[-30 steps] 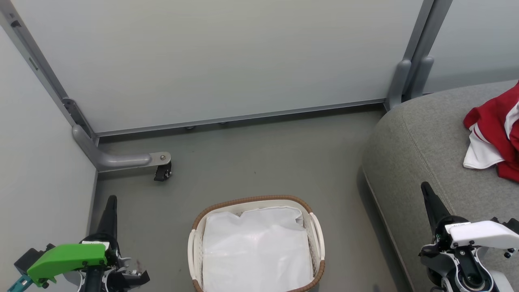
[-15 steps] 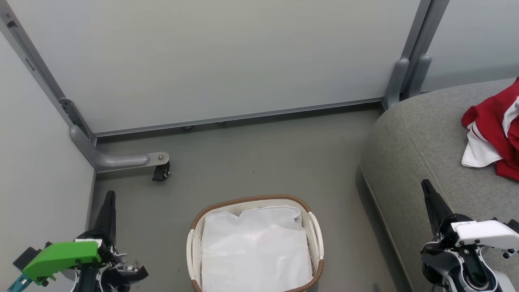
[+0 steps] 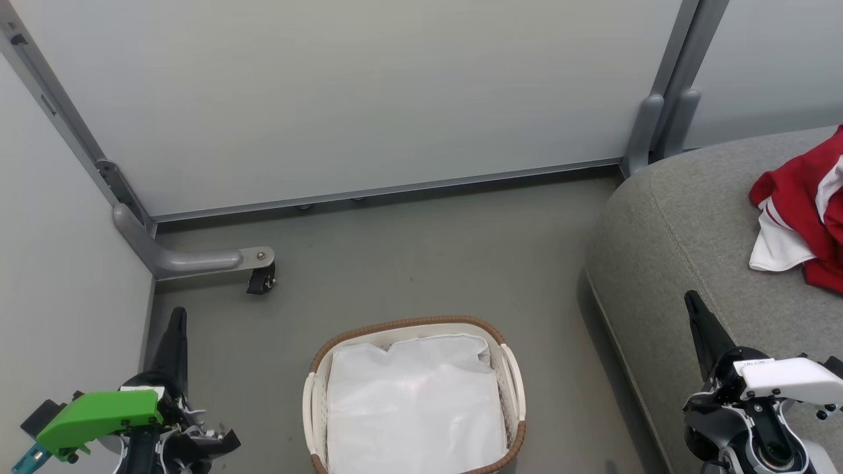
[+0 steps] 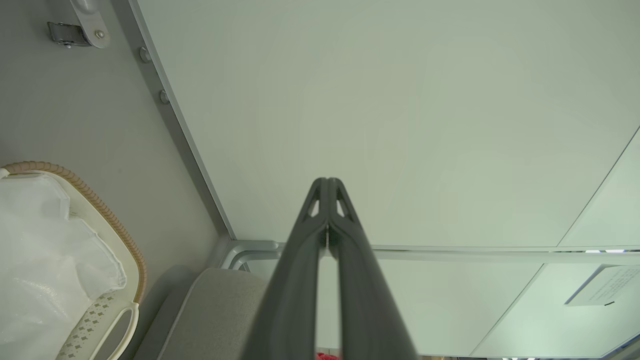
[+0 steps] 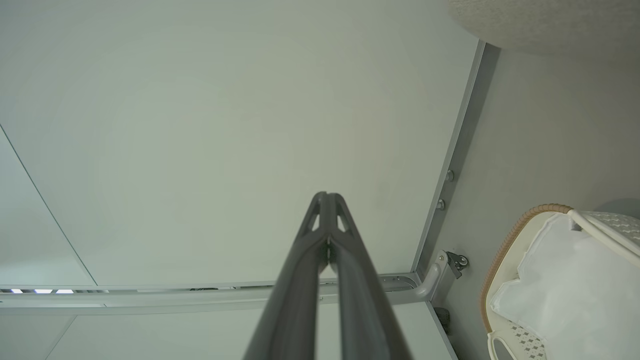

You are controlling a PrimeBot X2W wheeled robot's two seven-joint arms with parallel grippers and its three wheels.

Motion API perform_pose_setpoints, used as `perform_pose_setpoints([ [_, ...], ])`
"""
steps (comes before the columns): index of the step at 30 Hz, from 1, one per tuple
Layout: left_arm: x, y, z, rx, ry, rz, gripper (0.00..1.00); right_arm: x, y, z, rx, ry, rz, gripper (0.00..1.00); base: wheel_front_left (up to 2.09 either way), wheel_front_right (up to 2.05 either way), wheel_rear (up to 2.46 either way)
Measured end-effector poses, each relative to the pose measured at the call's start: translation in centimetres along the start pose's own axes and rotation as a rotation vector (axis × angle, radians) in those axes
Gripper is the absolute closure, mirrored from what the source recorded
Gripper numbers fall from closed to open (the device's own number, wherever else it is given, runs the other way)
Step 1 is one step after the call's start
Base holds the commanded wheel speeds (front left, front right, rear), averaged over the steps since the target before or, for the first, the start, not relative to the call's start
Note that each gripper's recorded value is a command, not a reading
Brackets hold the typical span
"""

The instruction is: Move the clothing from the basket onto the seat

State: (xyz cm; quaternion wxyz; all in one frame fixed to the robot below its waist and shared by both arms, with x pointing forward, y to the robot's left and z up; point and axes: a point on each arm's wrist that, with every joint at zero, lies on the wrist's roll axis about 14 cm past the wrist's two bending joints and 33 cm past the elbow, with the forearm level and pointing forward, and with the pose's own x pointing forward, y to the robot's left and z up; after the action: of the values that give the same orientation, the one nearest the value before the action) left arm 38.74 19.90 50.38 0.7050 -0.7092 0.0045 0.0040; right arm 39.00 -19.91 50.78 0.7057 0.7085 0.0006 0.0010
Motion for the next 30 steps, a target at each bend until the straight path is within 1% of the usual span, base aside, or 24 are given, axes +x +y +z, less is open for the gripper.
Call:
perform_pose_setpoints([
  [30, 0.0, 0.0, 0.0, 0.0, 0.0, 0.0, 1.0, 0.0, 0.0, 0.0, 0.0, 0.0, 0.0, 1.0, 0.0, 0.0, 0.0],
])
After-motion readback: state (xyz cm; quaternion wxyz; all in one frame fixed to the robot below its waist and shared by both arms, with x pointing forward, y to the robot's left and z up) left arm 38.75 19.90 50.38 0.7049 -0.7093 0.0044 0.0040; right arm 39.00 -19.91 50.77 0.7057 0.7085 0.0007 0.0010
